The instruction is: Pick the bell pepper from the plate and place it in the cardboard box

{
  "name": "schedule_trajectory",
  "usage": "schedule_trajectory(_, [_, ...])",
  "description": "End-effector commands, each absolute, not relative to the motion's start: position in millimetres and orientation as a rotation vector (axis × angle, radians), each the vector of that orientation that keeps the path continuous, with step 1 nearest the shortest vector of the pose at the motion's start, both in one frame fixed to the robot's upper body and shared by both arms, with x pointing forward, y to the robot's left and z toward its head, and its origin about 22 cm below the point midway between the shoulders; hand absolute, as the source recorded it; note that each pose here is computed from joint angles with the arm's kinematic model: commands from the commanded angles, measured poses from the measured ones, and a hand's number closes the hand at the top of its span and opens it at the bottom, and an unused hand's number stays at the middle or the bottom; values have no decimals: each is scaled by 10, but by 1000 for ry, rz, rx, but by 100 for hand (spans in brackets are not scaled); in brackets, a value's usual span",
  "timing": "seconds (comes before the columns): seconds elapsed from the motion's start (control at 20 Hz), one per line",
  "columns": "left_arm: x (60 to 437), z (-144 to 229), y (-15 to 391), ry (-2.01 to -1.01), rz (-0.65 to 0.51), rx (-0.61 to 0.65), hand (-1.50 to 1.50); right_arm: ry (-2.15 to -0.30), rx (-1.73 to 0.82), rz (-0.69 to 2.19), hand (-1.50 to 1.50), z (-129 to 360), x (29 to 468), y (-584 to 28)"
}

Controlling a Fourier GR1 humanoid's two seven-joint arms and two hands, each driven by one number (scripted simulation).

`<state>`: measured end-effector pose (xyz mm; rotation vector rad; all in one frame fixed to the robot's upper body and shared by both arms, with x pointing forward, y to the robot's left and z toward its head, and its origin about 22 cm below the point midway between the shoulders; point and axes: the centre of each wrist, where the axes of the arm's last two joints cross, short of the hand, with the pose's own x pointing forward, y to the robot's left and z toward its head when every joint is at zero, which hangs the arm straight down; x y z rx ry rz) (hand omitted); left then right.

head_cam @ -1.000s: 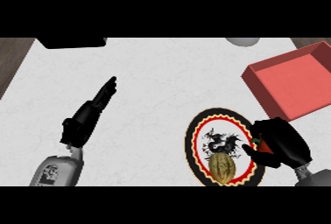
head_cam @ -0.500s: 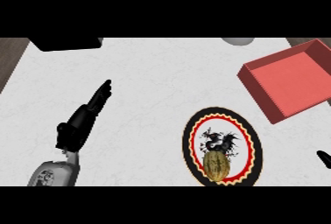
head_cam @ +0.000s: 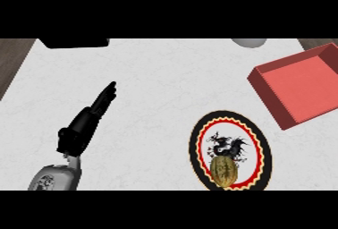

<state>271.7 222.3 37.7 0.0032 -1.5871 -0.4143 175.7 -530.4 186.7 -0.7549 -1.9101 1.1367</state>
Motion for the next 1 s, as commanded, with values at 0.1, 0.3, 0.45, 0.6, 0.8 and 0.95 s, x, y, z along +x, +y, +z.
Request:
schedule_trajectory(0.1, [2668,508,2043,-1605,-433,-44,0,-1916,-786,1019,150,2269,1582,-5685])
schedule_trajectory(0.3, [2692,411,2104,-1609,-469,-32,0,-1892,-834,964,150,2513,1820,-5641])
schedule_trajectory(0.45, [2830,468,1987,-1600,-456,-45,0,-1891,-816,950,150,2353,1921,-5593])
schedule_trajectory(0.6, [2801,580,2102,-1592,-474,-45,0,-1891,-801,924,150,2377,2159,-5560])
schedule_trajectory(0.8, [2845,472,1954,-1622,-458,-52,0,-1882,-776,884,150,2352,2417,-5449])
schedule_trajectory(0.95, [3022,384,2118,-1603,-462,-52,0,-1861,-795,875,150,2437,2526,-5406])
